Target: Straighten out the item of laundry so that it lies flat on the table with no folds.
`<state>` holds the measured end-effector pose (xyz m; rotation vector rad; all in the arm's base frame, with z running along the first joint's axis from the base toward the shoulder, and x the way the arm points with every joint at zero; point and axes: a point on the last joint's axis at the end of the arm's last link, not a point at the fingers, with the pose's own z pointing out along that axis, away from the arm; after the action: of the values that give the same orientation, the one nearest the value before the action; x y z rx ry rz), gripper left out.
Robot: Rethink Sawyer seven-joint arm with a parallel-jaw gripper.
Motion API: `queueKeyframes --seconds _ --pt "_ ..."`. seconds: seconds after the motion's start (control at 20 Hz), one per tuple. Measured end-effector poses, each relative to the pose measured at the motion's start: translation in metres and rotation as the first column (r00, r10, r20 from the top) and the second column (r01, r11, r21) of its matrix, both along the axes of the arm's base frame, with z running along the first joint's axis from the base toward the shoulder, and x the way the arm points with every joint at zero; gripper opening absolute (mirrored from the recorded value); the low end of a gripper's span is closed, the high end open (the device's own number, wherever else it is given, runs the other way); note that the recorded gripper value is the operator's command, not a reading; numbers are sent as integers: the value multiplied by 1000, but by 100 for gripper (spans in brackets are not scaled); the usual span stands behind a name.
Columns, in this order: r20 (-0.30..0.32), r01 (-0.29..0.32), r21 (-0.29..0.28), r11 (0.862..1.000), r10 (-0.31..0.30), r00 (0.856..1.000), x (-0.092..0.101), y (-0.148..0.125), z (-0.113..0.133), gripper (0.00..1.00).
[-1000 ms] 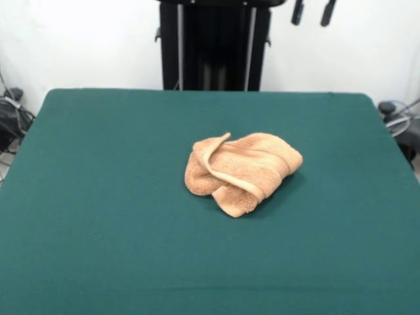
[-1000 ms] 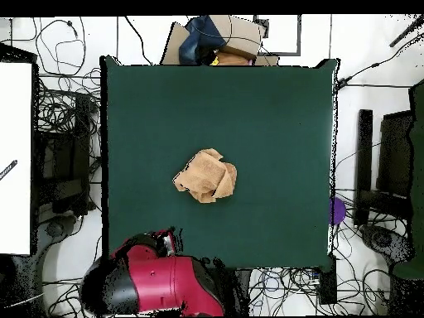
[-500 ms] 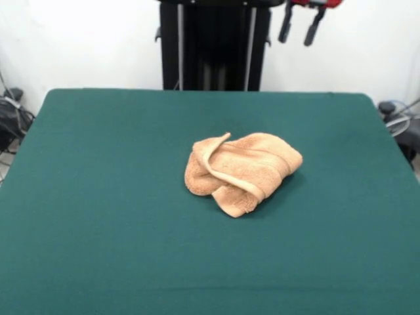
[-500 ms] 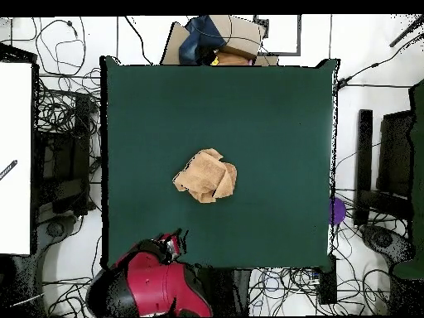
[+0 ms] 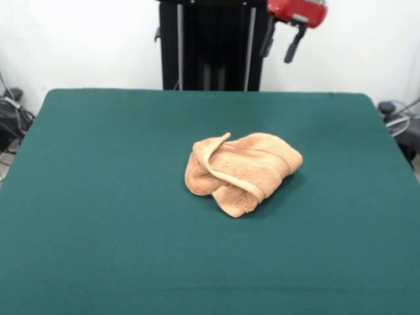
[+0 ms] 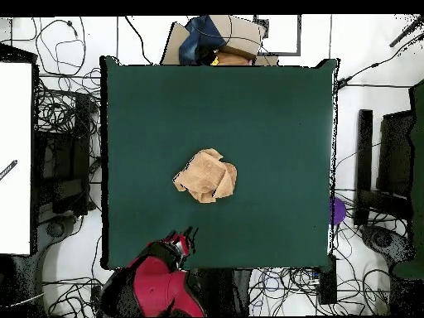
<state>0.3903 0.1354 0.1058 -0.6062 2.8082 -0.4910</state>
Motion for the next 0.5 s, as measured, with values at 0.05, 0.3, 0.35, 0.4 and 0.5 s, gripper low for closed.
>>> queueKeyframes --seconds 0.05,0.3,0.35,0.4,0.5 --pt "30 24 1 1000 -24 999 5 -4 0 100" --pt "164 139 29 990 -142 976 28 -19 9 100" --pt "208 174 44 984 -179 962 35 -24 14 100" --pt "225 189 52 981 -196 955 37 -26 16 100" --pt "271 229 72 971 -240 932 42 -34 22 100"
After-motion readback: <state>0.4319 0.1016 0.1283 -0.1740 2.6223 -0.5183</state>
